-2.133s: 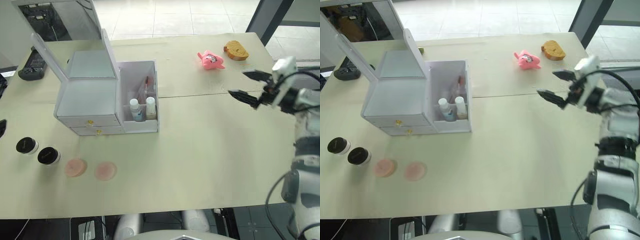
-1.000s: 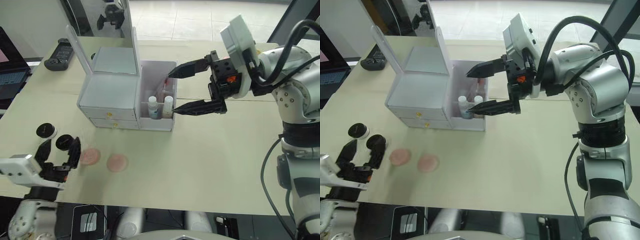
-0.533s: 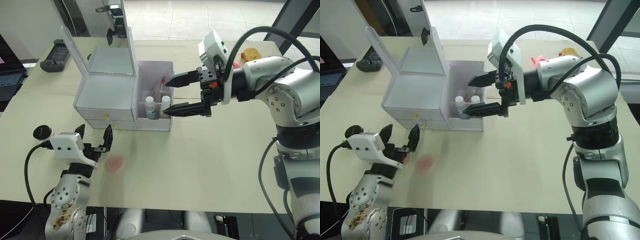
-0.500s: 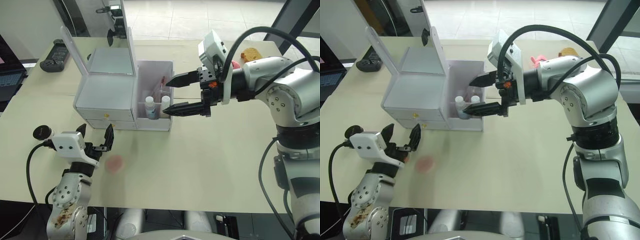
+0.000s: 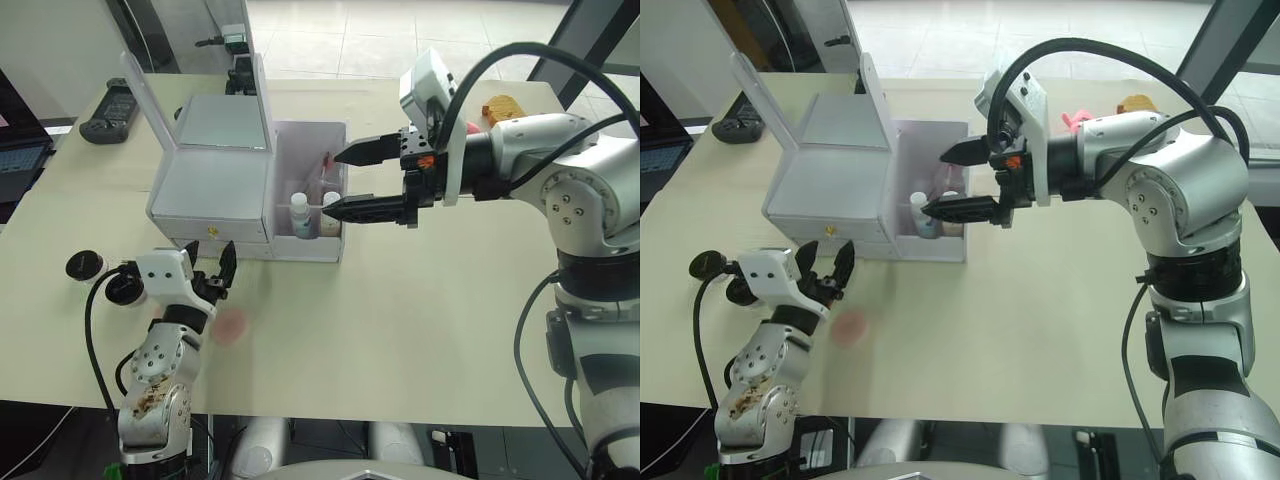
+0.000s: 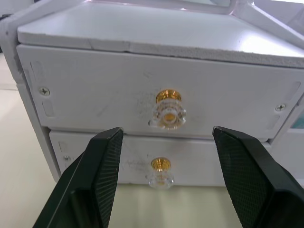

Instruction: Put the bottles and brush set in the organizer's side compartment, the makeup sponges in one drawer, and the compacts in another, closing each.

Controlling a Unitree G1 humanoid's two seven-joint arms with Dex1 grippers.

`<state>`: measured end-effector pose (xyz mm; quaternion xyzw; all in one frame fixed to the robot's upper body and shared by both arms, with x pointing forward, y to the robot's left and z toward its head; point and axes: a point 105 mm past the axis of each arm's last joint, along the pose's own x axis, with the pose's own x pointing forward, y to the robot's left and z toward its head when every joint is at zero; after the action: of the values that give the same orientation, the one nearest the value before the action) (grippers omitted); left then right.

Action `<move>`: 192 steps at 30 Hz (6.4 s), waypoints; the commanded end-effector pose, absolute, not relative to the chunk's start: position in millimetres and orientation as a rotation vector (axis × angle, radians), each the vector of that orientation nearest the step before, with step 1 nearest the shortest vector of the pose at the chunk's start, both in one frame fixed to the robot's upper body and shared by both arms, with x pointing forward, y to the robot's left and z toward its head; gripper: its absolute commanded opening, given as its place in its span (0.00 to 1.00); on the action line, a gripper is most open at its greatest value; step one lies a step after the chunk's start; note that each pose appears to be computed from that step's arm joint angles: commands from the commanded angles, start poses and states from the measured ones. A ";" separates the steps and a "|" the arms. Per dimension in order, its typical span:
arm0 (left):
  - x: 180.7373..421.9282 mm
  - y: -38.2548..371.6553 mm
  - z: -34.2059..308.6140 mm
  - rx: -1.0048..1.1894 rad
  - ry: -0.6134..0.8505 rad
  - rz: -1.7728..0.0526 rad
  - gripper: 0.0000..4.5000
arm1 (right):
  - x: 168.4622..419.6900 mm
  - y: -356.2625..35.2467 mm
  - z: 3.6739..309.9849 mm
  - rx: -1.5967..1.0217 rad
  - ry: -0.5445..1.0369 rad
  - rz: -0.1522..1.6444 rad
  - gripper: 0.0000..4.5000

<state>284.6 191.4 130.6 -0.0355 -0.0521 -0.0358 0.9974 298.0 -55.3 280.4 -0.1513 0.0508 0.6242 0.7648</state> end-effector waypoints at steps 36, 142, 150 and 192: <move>188.5 195.4 130.4 0.032 -0.122 -0.164 0.13 | 306.9 -45.7 280.6 -0.330 0.023 1.387 1.00; 170.5 202.9 76.4 0.031 0.318 -0.459 1.00 | 238.1 -137.5 266.8 -0.351 0.232 1.662 1.00; 190.6 203.4 76.9 0.035 0.281 -0.407 1.00 | 247.4 -149.4 209.1 -0.383 0.080 1.470 1.00; 115.4 229.7 125.8 0.142 0.344 -0.747 0.66 | 261.5 -140.6 202.4 -0.439 0.037 1.602 1.00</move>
<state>121.2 230.0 106.4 0.0491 0.1921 -0.3365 0.9206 262.6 -145.4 192.5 -0.1998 0.0387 0.7009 0.6836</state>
